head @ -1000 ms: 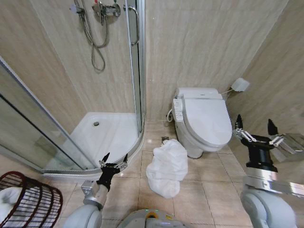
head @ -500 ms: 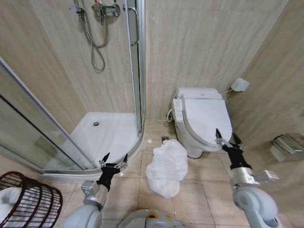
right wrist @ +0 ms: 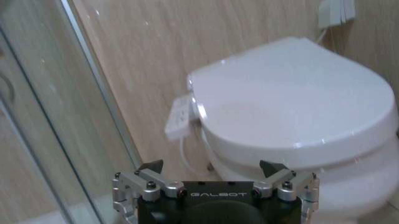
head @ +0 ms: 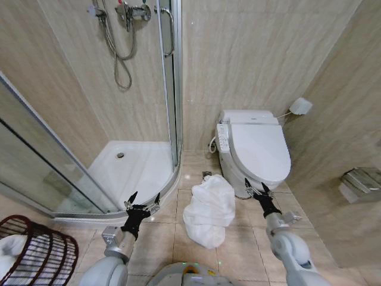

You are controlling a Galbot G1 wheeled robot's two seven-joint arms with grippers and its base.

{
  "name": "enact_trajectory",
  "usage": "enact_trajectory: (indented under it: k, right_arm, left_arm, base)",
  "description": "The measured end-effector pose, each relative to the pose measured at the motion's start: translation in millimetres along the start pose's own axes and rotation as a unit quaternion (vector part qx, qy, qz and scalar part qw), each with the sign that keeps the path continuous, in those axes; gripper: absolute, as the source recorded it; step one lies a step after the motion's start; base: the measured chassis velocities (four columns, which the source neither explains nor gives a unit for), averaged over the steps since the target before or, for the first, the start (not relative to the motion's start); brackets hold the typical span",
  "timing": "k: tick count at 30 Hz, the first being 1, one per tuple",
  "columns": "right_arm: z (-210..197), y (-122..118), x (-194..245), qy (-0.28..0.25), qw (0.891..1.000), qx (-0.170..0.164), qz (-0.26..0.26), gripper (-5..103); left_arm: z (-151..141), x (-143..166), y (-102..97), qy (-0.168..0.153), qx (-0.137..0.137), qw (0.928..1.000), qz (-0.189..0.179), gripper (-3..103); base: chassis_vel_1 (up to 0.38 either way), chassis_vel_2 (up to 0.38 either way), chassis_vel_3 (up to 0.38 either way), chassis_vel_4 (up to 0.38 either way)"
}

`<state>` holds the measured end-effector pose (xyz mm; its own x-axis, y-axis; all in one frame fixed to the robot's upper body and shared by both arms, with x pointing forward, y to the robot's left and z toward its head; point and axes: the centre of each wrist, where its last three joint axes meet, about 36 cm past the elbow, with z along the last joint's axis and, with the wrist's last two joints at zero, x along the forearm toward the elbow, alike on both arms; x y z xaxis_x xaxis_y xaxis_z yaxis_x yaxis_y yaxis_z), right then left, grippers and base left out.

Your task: Discard the used towel into the hamper.

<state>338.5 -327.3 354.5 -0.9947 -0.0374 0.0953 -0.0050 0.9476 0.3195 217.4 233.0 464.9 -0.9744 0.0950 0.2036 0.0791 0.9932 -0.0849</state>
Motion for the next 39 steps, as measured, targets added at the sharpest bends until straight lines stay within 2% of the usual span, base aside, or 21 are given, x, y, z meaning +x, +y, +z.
enact_trajectory:
  k: [6,12,22,29,39]
  right_arm:
    - [32.3,-10.4,-9.4,0.022,0.999,0.02,0.013,100]
    - [56.4,-9.6,-16.1,0.043,0.999,0.026,0.01,100]
    - [106.6,16.9,-45.6,0.087,0.995,0.035,-0.022,100]
    - [127.5,26.2,-57.0,0.1,0.994,0.037,-0.027,100]
    - [179.9,44.5,-79.1,0.138,0.989,0.046,-0.03,100]
  left_arm:
    - [0.0,0.0,0.0,0.0,0.0,1.0,0.0,100]
    - [0.0,0.0,0.0,0.0,0.0,1.0,0.0,100]
    - [0.0,0.0,0.0,0.0,0.0,1.0,0.0,100]
    - [0.0,0.0,0.0,0.0,0.0,1.0,0.0,100]
    - [0.0,0.0,0.0,0.0,0.0,1.0,0.0,100]
  base:
    - [0.0,0.0,0.0,0.0]
    - [0.0,0.0,0.0,0.0]
    - [0.0,0.0,0.0,0.0]
    - [0.0,0.0,0.0,0.0]
    - [0.0,0.0,0.0,0.0]
